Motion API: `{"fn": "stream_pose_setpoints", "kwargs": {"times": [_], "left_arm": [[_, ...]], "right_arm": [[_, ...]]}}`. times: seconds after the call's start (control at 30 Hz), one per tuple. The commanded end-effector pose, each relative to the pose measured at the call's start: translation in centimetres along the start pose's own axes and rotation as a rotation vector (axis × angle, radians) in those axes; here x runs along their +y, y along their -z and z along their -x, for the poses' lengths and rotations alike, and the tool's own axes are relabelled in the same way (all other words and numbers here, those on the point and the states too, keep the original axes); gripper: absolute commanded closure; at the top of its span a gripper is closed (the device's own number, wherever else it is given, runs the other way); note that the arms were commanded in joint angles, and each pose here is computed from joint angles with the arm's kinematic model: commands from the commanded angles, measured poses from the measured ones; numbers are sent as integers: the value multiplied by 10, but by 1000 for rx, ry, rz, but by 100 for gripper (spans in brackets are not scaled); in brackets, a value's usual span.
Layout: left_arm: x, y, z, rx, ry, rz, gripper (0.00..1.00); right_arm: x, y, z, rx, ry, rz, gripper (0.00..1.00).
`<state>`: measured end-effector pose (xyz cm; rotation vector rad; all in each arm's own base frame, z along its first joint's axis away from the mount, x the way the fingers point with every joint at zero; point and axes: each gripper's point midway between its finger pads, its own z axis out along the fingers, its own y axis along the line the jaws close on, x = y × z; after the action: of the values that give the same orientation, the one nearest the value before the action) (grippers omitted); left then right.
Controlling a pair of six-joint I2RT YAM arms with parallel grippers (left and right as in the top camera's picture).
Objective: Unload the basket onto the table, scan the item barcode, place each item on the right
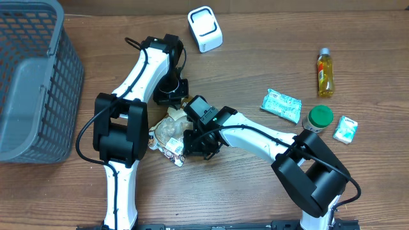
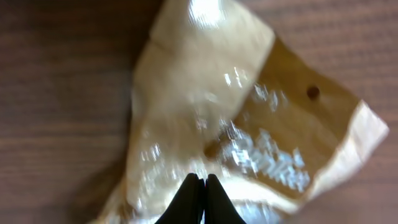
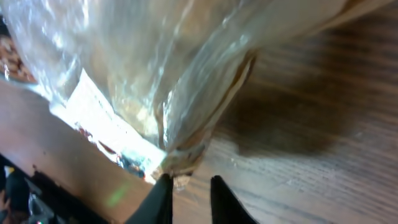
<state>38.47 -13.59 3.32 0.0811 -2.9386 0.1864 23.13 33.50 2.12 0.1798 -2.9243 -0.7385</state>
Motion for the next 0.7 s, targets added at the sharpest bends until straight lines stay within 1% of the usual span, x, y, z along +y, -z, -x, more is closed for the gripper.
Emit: {"fn": "stream_pose_setpoints", "kwargs": {"times": [0.0, 0.07, 0.1, 0.2, 0.3, 0.43, 0.5, 0.57, 0.67], "left_arm": [[-9, 40, 11, -52, -14, -74, 96], [-5, 61, 9, -56, -13, -73, 96], [0, 74, 3, -43, -7, -69, 96], [16, 84, -15, 20, 22, -21, 96], [22, 78, -21, 52, 19, 6, 96], [35, 66, -30, 98, 7, 68, 96], [41, 73, -36, 84, 40, 91, 96], [39, 89, -39, 38, 46, 75, 96], [35, 125, -57, -63, 67, 62, 96]], "right_arm": [[21, 29, 19, -17, 82, 89, 75], [21, 50, 32, -41, 117, 94, 65], [20, 68, 44, -65, 145, 96, 56], [11, 91, 65, -113, 174, 96, 48], [-4, 103, 87, -174, 171, 105, 46], [-18, 110, 110, -240, 263, 103, 28], [-22, 111, 117, -261, 319, 96, 25], [-22, 110, 119, -266, 363, 91, 24], [-23, 107, 123, -273, 380, 88, 24]]}}
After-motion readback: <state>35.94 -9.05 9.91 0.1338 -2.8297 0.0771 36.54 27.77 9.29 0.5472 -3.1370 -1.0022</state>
